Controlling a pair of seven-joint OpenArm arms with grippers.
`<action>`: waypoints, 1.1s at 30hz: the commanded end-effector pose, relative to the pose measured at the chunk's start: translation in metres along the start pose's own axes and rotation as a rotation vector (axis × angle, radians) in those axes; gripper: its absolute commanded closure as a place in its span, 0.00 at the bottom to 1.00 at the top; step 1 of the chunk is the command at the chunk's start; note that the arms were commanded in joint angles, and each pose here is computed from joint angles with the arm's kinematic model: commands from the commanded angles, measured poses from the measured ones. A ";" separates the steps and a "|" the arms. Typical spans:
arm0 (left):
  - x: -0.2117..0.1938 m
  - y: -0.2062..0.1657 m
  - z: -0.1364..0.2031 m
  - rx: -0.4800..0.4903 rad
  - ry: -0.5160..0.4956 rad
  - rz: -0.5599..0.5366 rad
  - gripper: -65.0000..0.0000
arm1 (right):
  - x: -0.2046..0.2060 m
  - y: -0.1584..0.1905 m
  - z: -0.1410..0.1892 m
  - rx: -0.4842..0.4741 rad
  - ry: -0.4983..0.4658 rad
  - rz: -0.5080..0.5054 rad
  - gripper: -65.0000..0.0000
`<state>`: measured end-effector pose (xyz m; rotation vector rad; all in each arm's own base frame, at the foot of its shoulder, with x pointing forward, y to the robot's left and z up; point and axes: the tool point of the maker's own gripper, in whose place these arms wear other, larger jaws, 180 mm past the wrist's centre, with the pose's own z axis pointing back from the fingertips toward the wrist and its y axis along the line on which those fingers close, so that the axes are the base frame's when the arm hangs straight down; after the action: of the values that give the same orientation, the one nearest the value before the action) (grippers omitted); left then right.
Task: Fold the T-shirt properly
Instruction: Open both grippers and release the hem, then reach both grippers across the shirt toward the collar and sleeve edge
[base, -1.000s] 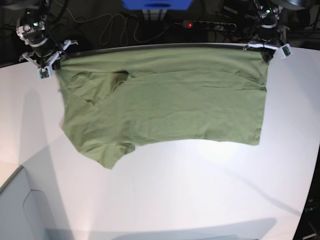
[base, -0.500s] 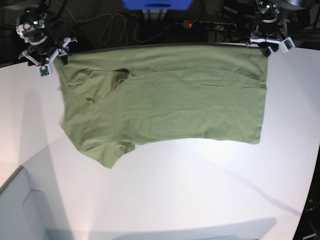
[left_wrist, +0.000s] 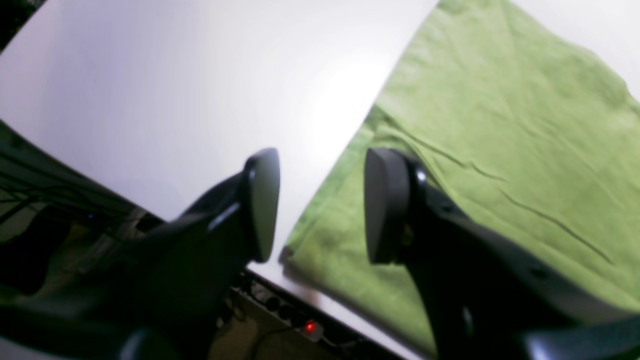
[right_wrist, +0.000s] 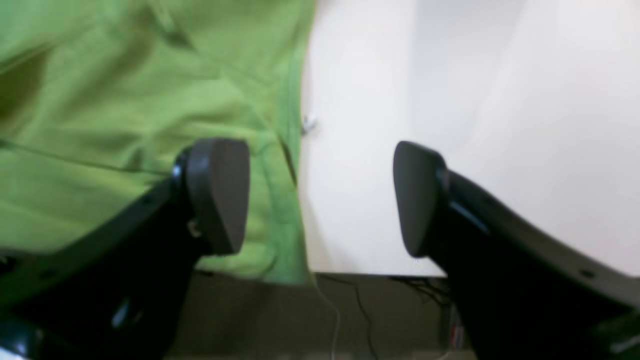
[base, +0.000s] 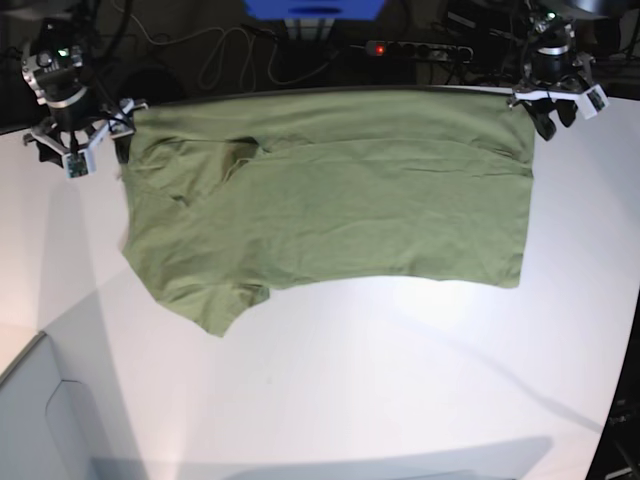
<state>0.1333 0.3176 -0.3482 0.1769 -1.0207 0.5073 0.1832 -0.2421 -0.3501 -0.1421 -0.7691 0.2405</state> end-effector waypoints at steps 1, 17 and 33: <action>0.030 0.000 -0.004 -0.010 -0.090 -0.021 0.59 | 0.007 0.002 0.002 0.008 -0.024 0.015 0.34; 0.118 -0.038 -0.155 -0.091 -0.143 0.133 0.59 | 0.017 0.003 0.001 -0.020 -0.083 -0.063 0.34; 0.110 -0.118 -0.206 -0.242 -0.092 -0.003 0.59 | 0.027 0.003 -0.003 -0.018 -0.110 -0.062 0.34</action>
<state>0.3814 0.3215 -0.3750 -0.0214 -1.0890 0.3812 0.1990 -0.2314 -0.3438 -0.1164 -0.8469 0.1694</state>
